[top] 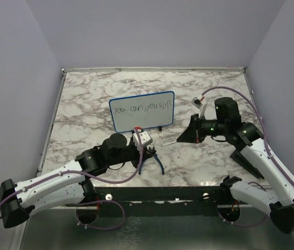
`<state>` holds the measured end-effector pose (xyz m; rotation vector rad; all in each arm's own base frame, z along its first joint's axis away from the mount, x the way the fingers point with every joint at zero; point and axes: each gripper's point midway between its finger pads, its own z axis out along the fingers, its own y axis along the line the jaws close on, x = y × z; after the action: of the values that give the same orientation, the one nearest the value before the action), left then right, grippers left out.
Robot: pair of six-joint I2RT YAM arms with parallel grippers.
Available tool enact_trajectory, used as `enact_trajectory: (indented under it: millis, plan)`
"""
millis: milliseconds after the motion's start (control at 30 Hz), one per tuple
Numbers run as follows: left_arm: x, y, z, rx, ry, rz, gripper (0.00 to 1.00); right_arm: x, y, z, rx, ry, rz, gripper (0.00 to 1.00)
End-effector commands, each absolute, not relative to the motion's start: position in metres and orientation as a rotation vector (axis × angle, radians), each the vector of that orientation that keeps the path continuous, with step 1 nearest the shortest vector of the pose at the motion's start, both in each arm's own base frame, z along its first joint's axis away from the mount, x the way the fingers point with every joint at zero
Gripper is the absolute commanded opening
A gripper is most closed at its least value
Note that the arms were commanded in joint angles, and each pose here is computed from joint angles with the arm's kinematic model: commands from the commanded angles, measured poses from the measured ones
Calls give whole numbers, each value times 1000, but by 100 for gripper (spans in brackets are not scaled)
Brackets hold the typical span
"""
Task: Write a sentence on the whiteboard
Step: Close the whiteboard marker.
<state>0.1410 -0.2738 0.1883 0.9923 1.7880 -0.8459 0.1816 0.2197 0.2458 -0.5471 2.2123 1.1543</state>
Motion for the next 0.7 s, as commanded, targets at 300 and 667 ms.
enact_trajectory:
  millis: [300, 667]
  plan:
    - [108, -287, 178, 1151, 1738, -896, 0, 130, 228, 243, -727, 2280, 1472, 1]
    - [101, -288, 180, 1177, 1719, -905, 0, 133, 229, 240, -739, 2293, 1463, 1]
